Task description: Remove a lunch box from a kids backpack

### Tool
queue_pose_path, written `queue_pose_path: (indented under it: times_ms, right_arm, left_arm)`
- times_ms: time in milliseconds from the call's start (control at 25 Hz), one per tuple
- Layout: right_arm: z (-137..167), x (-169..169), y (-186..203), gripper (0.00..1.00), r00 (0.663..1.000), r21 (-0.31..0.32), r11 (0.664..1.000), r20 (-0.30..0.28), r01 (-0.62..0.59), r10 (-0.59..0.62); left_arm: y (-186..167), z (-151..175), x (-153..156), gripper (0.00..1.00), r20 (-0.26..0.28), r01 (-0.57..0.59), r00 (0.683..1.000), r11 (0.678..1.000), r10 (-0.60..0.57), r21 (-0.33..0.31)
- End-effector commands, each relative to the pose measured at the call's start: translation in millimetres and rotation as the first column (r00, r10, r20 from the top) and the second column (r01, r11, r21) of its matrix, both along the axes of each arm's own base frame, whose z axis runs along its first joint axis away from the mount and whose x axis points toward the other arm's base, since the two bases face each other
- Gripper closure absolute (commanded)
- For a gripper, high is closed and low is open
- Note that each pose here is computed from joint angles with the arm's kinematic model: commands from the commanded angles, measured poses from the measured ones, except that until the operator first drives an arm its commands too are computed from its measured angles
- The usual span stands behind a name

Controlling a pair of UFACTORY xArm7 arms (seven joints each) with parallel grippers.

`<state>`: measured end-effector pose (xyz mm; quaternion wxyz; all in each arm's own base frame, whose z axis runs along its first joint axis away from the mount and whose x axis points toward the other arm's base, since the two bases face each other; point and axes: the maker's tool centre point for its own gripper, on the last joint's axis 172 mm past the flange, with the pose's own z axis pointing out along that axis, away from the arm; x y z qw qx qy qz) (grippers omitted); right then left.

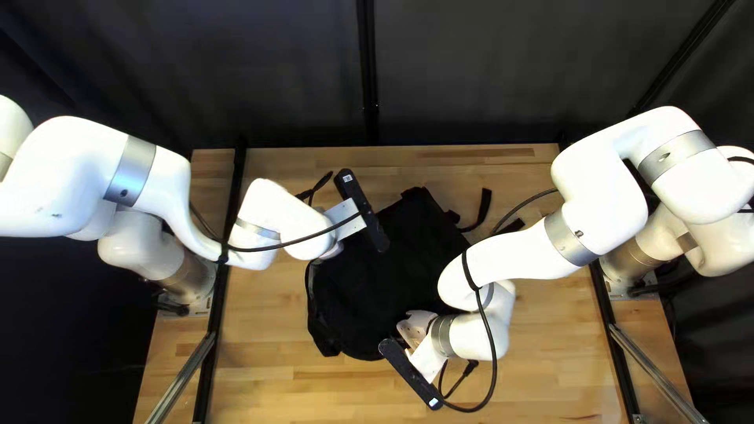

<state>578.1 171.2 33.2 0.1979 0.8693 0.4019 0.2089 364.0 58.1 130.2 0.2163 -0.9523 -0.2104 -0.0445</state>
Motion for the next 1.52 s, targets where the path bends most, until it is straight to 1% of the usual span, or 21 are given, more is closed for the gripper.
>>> queue_pose_path:
  times_ms: [40,280,600,840,1000,1040,1080,1280,1400,1440,1480,1520]
  right_arm:
    - [-2,2,-4,1.0,1.0,0.001,1.0,-0.001,0.001,-0.001]
    - [-3,4,-6,1.0,1.0,0.003,1.0,0.0,0.004,-0.004]
    - [-6,-2,1,1.0,1.0,0.005,1.0,0.002,0.005,-0.005]
    - [-5,0,1,1.0,1.0,0.006,1.0,0.003,0.005,-0.005]
    - [-6,1,2,1.0,1.0,0.007,1.0,0.003,0.006,-0.006]
    - [-6,2,2,1.0,1.0,0.007,1.0,0.004,0.007,-0.007]
    - [-6,3,2,1.0,1.0,0.007,1.0,0.004,0.007,-0.007]
    - [-4,5,1,1.0,1.0,0.008,1.0,0.004,0.007,-0.007]
    - [-2,5,0,1.0,1.0,0.008,1.0,0.005,0.009,-0.009]
    - [2,5,0,1.0,1.0,0.006,1.0,0.005,0.013,-0.013]
    - [4,5,0,1.0,1.0,0.005,1.0,0.006,0.016,-0.016]
    - [7,4,-2,1.0,1.0,0.006,1.0,0.005,0.023,-0.023]
  left_arm:
    - [4,0,6,1.0,-0.004,0.003,1.0,1.0,-0.003,0.0]
    - [7,-4,23,1.0,-0.011,0.011,1.0,1.0,-0.011,-0.004]
    - [-1,-9,42,1.0,-0.018,0.03,0.999,1.0,-0.03,-0.007]
    - [-5,-1,47,1.0,-0.017,0.043,0.999,0.999,-0.043,-0.002]
    - [-7,0,42,1.0,-0.015,0.042,0.999,0.999,-0.042,-0.002]
    - [-7,1,40,0.13,-0.014,0.042,0.999,0.999,-0.042,-0.003]
    - [-10,5,36,0.0,-0.013,0.041,0.999,0.999,-0.041,-0.002]
    - [-35,44,10,0.0,-0.008,0.049,0.999,0.999,-0.049,0.021]
    - [-64,74,-17,0.0,-0.005,0.057,0.998,0.997,-0.057,0.048]
    - [-79,87,-34,0.0,-0.003,0.059,0.998,0.996,-0.059,0.062]
    - [-83,91,-39,0.0,-0.002,0.06,0.998,0.996,-0.06,0.069]
    - [-100,103,-60,0.0,0.001,0.061,0.998,0.995,-0.061,0.082]
